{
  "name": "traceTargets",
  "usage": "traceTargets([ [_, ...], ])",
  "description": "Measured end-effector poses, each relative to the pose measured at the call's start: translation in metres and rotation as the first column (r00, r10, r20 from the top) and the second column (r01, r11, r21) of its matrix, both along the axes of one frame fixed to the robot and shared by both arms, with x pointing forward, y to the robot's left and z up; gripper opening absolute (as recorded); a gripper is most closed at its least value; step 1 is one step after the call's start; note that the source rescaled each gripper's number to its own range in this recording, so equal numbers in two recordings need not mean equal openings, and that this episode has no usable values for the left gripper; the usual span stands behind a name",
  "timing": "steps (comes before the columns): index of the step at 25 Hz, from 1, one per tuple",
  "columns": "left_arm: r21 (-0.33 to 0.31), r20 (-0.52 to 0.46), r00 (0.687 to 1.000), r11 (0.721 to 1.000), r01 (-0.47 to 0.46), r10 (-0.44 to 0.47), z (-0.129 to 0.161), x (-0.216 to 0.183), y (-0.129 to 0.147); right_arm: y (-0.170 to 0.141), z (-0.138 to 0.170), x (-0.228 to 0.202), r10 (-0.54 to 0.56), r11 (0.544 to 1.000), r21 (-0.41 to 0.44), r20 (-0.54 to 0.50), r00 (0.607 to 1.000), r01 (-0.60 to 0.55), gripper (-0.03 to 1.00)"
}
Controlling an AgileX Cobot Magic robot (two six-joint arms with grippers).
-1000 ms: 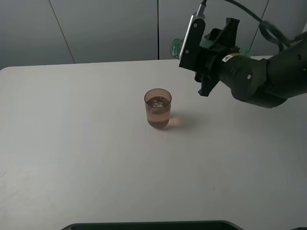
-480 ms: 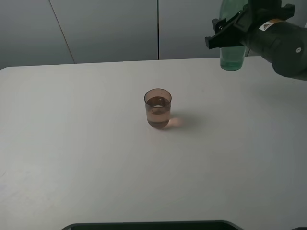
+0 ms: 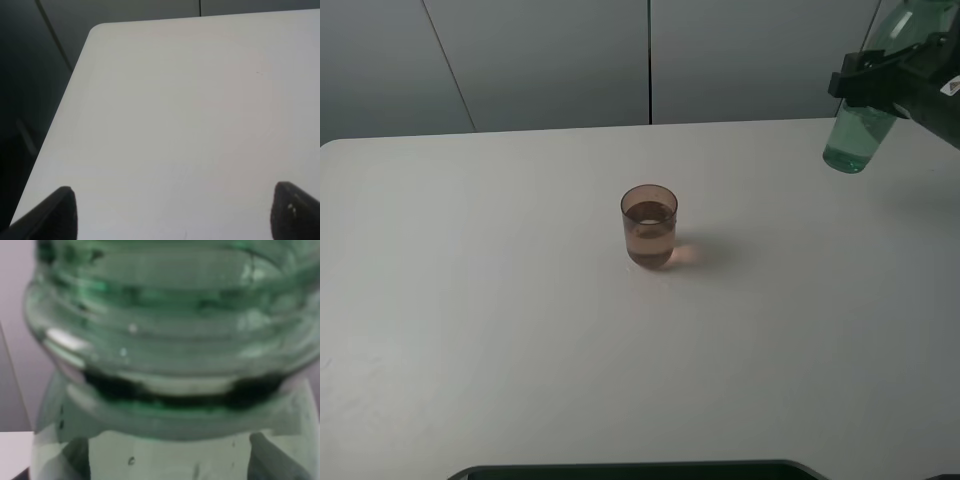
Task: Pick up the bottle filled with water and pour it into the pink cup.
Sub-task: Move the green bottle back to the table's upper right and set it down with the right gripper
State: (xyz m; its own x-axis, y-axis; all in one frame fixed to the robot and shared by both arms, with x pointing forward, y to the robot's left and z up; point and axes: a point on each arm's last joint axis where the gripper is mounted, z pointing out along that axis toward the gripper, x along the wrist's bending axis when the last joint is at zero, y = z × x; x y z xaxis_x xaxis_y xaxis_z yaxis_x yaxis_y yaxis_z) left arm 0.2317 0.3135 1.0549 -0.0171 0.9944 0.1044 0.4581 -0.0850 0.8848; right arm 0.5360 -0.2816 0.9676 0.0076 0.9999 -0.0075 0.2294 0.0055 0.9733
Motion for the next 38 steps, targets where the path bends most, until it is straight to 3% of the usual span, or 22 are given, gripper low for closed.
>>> traceTargets([
  [10,-0.005,0.0,1.0,1.0,-0.003,0.003,0.0,0.0,0.0,-0.042,-0.019,0.004,-0.13,0.991,0.019,0.043,0.991,0.129,0.0],
  [19,-0.003,0.0,1.0,1.0,-0.002,0.002,0.0,0.0,0.0,-0.045,-0.067,0.011,-0.143,0.989,0.015,-0.087,0.986,0.145,0.0],
  [32,-0.003,0.0,1.0,1.0,-0.002,0.002,0.0,0.0,0.0,-0.045,-0.076,0.013,-0.143,0.989,0.016,-0.116,0.983,0.146,0.0],
  [33,-0.003,0.0,1.0,1.0,-0.002,0.002,0.0,0.0,0.0,-0.045,-0.076,0.013,-0.145,0.989,0.021,-0.114,0.983,0.148,0.07],
  [35,-0.003,0.0,1.0,1.0,-0.002,0.002,0.0,0.0,0.0,-0.042,-0.074,0.014,-0.137,0.99,0.027,-0.087,0.987,0.139,0.68],
  [36,-0.003,0.0,1.0,1.0,-0.002,0.002,0.0,0.0,0.0,-0.041,-0.073,0.014,-0.136,0.99,0.031,-0.077,0.988,0.138,0.86],
  [38,-0.003,-0.002,1.0,1.0,-0.002,0.002,0.0,0.0,0.0,-0.04,-0.071,0.014,-0.141,0.989,0.044,-0.071,0.987,0.144,0.97],
])
